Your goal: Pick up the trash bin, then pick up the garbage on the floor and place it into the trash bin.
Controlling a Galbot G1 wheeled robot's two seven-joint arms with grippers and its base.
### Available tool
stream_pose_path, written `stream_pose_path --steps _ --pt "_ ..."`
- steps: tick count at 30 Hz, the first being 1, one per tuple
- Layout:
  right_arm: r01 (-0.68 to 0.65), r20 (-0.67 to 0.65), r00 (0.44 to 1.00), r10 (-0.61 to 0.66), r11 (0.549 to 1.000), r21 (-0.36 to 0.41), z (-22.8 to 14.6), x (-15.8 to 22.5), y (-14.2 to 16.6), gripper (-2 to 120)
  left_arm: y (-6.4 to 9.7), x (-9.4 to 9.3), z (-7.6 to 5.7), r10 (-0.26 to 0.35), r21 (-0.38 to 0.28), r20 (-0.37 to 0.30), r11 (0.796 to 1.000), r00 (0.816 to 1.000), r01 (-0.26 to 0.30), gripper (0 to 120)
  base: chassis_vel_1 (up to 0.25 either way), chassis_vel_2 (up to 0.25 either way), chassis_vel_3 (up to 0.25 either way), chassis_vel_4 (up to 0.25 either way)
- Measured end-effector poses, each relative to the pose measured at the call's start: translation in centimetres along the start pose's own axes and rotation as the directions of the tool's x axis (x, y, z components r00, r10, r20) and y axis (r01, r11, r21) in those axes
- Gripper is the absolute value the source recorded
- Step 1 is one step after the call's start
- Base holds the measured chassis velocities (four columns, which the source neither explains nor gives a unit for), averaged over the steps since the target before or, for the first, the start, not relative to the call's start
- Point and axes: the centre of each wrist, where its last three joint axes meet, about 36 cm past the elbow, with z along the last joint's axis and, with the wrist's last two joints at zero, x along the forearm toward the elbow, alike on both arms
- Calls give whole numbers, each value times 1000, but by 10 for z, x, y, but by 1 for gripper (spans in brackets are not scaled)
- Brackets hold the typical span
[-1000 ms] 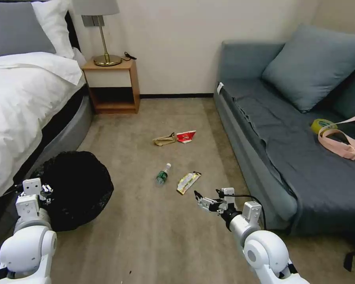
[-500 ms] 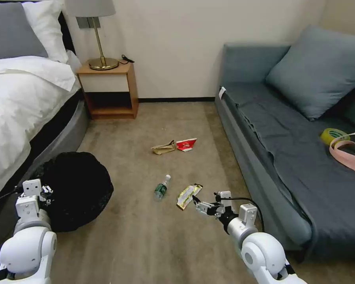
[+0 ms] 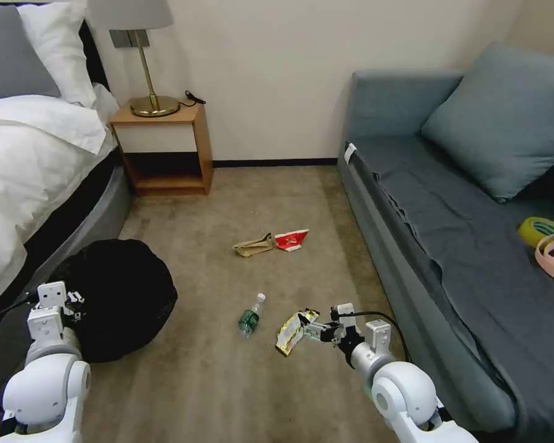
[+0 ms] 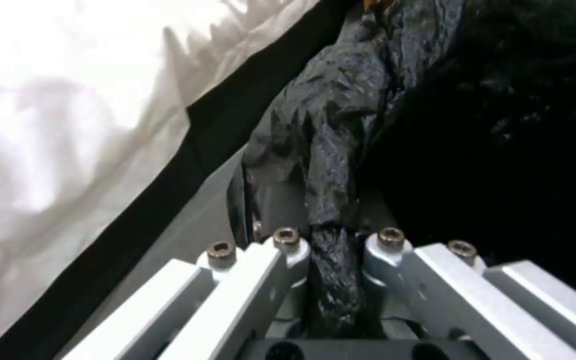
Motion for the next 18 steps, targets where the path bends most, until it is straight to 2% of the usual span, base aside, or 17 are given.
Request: stream_pose_path --steps 7,18 --pt "-20 -30 999 21 999 40 7 -6 -9 100 -6 -8 -4 12 2 9 1000 1000 -12 4 -156 137 151 -138" --pt "-13 -98 995 25 993 119 16 -17 -20 100 -16 -13 0 32 6 11 999 999 -33 4 -139 137 139 -131"
